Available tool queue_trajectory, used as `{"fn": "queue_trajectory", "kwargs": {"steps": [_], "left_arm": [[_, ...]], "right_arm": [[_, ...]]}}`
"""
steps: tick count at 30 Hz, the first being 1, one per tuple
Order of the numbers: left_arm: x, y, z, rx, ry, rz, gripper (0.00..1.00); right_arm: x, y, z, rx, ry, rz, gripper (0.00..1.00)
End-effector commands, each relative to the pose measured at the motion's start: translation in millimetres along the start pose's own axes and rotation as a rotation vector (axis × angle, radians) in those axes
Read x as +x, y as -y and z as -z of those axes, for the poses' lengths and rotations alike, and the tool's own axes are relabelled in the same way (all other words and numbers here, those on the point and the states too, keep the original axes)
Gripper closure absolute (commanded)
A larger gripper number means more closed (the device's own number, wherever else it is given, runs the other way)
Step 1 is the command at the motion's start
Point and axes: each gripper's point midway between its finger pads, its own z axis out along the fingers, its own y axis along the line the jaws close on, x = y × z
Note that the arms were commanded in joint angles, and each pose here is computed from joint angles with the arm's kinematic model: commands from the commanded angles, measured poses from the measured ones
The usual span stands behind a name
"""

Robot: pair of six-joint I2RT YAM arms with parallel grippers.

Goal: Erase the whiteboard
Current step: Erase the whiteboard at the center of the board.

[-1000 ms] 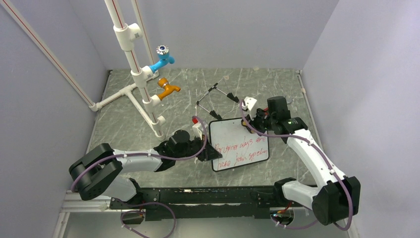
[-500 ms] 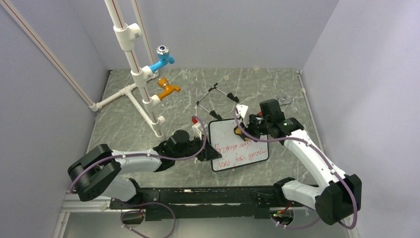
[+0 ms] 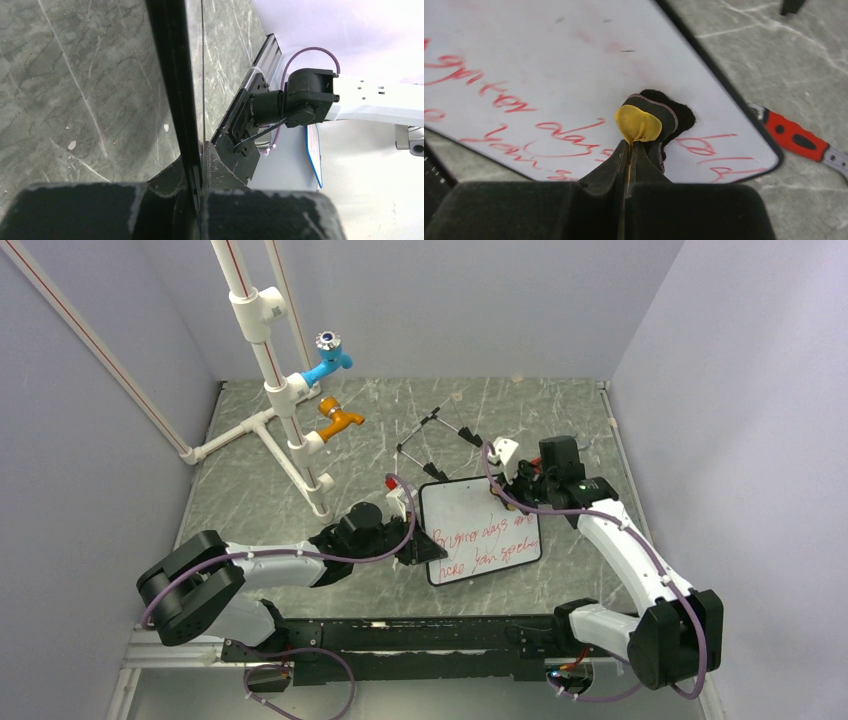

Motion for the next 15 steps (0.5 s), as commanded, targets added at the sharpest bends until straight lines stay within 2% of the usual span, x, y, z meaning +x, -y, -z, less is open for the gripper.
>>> {"fn": "queue_trajectory", "kwargs": {"steps": [1,4,9,12,15], "left_arm": [[-11.8,49.5,4.9,0.205,0.023,-0.197,1.00],[-11.7,49.9,4.8,0.208,0.023,-0.194,1.00],[-11.6,49.2,6.5,0.203,0.027,-0.192,1.00],[-11.5,49.1,7.4,0.205,0.032,-0.191,1.00],[-12.2,49.9,8.0,0.208,0.036,-0.195,1.00]], "right_arm": [[2.0,-57.2,-2.4,-0.226,0.020,0.091,1.00],[-24.2,-54.5,0.1,-0.225,0.078,0.089,1.00],[-59.8,5.1,3.0,-0.016,0.130,-0.014,1.00],[-52.7,36.7,3.6,0.082,0.092,-0.071,1.00],[-24.2,47.1,0.4,0.115,0.020,-0.091,1.00]]}}
